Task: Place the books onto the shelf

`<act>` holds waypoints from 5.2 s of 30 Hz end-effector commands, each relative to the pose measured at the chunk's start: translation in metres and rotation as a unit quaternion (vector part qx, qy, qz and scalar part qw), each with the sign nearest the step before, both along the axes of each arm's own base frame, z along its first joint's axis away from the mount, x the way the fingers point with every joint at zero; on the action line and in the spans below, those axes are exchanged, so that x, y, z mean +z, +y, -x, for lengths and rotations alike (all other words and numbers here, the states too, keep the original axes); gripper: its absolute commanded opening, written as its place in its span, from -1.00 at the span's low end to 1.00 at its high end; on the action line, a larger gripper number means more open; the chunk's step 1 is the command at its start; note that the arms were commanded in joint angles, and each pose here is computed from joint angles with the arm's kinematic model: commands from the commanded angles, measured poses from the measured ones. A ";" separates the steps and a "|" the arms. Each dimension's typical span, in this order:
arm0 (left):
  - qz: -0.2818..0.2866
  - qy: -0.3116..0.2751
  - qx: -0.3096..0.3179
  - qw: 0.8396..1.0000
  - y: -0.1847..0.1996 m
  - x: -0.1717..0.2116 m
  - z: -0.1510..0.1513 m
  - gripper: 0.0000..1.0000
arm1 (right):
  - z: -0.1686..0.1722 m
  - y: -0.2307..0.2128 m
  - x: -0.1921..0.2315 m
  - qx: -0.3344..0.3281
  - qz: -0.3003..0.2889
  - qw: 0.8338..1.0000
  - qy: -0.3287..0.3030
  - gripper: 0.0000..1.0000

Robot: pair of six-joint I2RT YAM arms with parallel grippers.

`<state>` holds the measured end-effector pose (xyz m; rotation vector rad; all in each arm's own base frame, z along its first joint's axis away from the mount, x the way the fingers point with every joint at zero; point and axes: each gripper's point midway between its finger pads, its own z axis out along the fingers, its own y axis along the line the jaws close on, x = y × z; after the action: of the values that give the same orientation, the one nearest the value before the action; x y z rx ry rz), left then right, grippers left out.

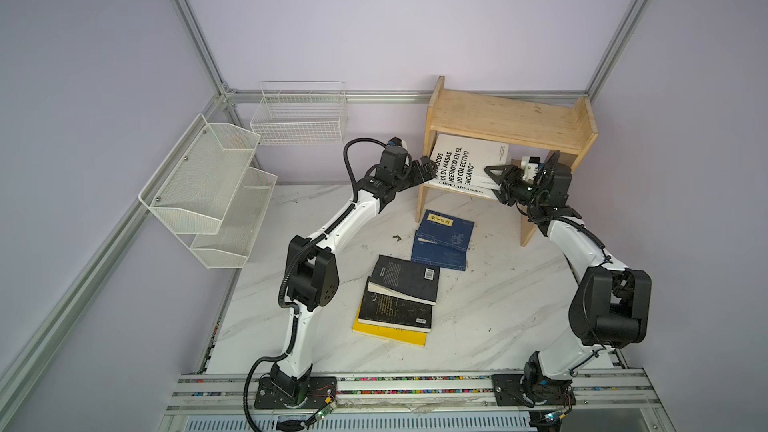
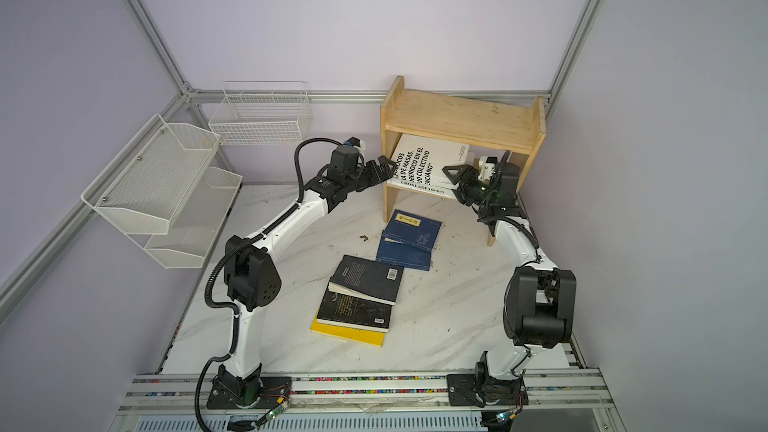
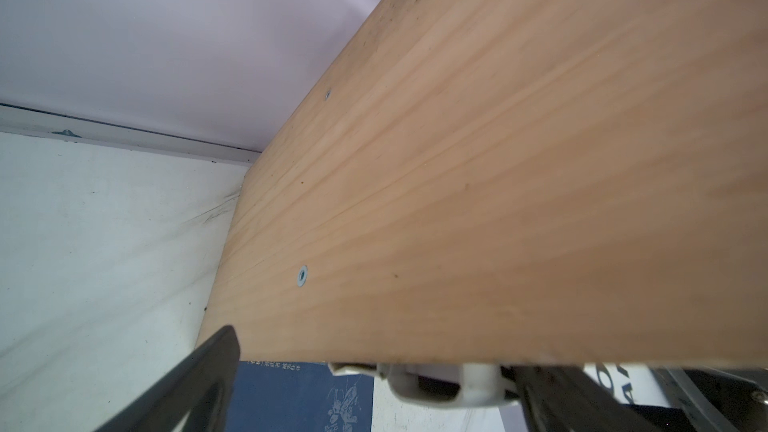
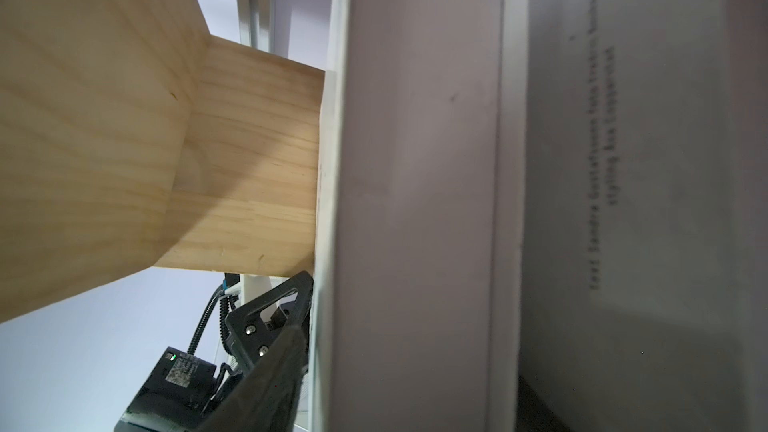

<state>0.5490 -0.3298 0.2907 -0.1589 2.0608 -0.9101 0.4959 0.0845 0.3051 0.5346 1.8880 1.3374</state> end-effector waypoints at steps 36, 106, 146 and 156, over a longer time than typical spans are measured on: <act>0.014 -0.016 0.002 1.000 -0.002 0.025 0.000 0.99 | -0.017 -0.018 0.016 -0.103 0.162 0.981 -0.028 -0.03; -0.065 0.237 0.033 0.969 0.119 -0.192 0.209 0.99 | 0.210 0.093 -0.193 0.151 0.052 0.973 0.168 0.72; -0.006 0.218 -0.054 0.975 0.043 -0.101 0.185 0.99 | 0.169 0.104 -0.121 0.064 0.243 0.967 0.031 -0.72; 0.305 0.294 -0.076 0.902 0.066 -0.027 0.192 0.99 | 0.184 0.110 -0.018 0.099 0.398 0.896 -0.172 -0.73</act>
<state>0.3747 -0.2511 0.2485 -0.5945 2.2814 -1.4450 0.3192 0.1913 0.2536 -0.0919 2.1066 0.7347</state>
